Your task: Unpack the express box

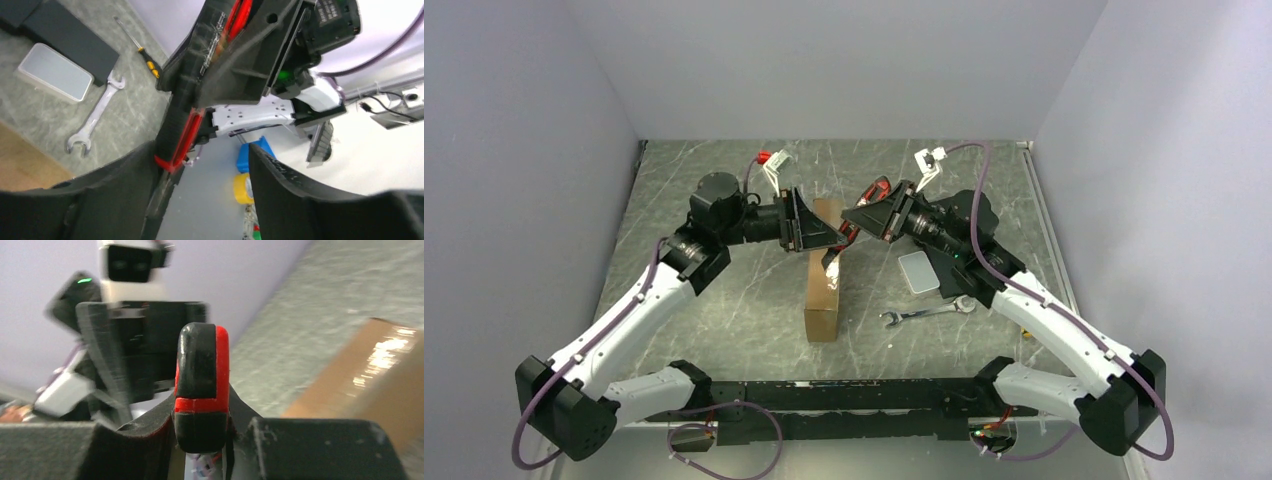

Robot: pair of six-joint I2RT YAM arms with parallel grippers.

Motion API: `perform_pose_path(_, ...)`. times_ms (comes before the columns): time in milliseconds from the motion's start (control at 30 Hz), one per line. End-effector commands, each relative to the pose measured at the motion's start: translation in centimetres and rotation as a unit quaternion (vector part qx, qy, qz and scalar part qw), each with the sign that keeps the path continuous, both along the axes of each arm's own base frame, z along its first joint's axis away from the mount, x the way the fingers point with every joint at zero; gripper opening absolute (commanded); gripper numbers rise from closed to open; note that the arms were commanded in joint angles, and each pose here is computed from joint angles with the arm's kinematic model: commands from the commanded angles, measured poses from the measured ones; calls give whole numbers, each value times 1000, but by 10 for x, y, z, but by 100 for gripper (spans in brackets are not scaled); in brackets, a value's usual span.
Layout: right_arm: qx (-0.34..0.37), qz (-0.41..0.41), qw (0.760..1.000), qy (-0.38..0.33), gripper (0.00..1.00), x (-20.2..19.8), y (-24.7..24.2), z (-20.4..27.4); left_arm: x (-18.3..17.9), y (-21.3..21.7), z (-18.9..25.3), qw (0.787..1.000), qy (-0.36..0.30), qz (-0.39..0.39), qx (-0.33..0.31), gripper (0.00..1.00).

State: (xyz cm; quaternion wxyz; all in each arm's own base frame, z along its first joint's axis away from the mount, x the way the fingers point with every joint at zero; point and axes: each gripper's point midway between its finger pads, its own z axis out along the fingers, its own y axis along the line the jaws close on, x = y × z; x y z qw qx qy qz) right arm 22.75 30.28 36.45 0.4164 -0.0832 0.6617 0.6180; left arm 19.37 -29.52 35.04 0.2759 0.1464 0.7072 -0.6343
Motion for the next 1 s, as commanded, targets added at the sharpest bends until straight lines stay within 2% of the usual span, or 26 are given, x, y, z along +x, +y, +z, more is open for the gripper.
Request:
perform_pose_path(0,-174,-159,971,-30,0,40,-50,-42,-1,20,10,995,-65,49,60,80)
perform_pose_path(67,-226,-187,955,-53,0,40,-70,-46,0,33,5,990,-74,79,96,85)
perform_pose_path(200,-327,-221,916,-71,0,37,-106,-65,21,64,-27,965,-41,183,186,81)
perform_pose_path(300,-370,-200,905,-64,0,30,-112,-84,34,73,-54,951,6,219,217,79)
perform_pose_path(433,-334,-103,935,-53,0,10,-74,-102,49,62,-75,954,45,212,208,81)
perform_pose_path(500,-298,-49,950,-74,0,-9,-46,-100,58,59,-84,954,61,208,207,73)
perform_pose_path(567,-289,-18,951,-107,0,-28,-23,-97,68,62,-95,949,83,211,217,57)
perform_pose_path(633,-292,-12,948,-127,0,-35,-9,-98,76,67,-105,944,104,213,228,51)
perform_pose_path(767,-291,-19,947,-133,0,-35,5,-103,88,69,-123,943,129,206,229,46)
perform_pose_path(967,-283,-2,947,-149,0,-40,39,-99,96,41,-129,962,139,129,195,41)
